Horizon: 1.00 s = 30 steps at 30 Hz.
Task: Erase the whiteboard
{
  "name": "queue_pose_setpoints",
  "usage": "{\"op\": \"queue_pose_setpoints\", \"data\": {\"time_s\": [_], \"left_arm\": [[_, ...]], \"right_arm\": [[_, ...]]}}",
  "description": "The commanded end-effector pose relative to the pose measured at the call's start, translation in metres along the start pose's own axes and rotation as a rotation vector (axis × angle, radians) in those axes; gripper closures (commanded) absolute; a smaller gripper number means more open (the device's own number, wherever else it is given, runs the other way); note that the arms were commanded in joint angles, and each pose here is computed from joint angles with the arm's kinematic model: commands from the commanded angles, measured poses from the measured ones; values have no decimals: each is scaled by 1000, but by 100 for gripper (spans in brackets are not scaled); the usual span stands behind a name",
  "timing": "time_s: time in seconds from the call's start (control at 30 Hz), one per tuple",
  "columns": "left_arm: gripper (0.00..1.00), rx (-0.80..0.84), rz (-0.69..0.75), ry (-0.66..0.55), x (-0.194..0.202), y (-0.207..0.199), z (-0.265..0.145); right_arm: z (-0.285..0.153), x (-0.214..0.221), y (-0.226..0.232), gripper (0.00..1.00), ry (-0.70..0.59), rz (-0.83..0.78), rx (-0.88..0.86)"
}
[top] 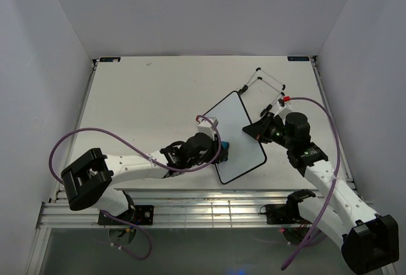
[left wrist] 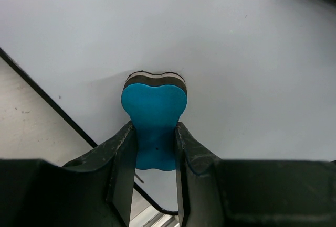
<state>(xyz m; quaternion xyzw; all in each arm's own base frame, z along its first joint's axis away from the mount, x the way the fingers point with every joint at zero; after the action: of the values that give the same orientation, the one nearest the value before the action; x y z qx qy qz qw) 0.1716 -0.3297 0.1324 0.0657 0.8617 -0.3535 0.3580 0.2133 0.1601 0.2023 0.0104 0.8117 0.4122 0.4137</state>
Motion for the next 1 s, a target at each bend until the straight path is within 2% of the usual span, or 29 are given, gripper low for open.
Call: {"op": "queue_pose_setpoints", "data": {"time_s": [0.0,0.27,0.43,0.57,0.97], "left_arm": [[100,2,-34,80,21,0,-9],[100,-50,-111,113,29,5,-13],[100,-142,-173,108,32,16,-15],[100,-178,-190,73,27,20,-16],[100,-182,-176,-105,-33,21,-16]], "right_arm": [[-27,-74,80,92,-245,-24,-279],[-32,-92,90,92,-291,-36,-289],[-39,-96,94,92,-328,-53,-294],[-38,-90,94,92,-290,-45,-315],[-36,-63,87,92,-181,3,-356]]}}
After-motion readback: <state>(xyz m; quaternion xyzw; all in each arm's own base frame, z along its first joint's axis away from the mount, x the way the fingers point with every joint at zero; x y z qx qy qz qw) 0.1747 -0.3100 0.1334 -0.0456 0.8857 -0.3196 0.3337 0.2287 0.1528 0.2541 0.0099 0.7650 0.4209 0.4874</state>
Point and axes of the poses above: each gripper's point midway between its finger pads, its own z axis out along the fingers, its own y axis along the line the jaws close on, x = y × z, the point moved 5 cm from there along -z, back along the fingers, and after that the axes turned 5 degrees about -z, right-handed, at the moved point
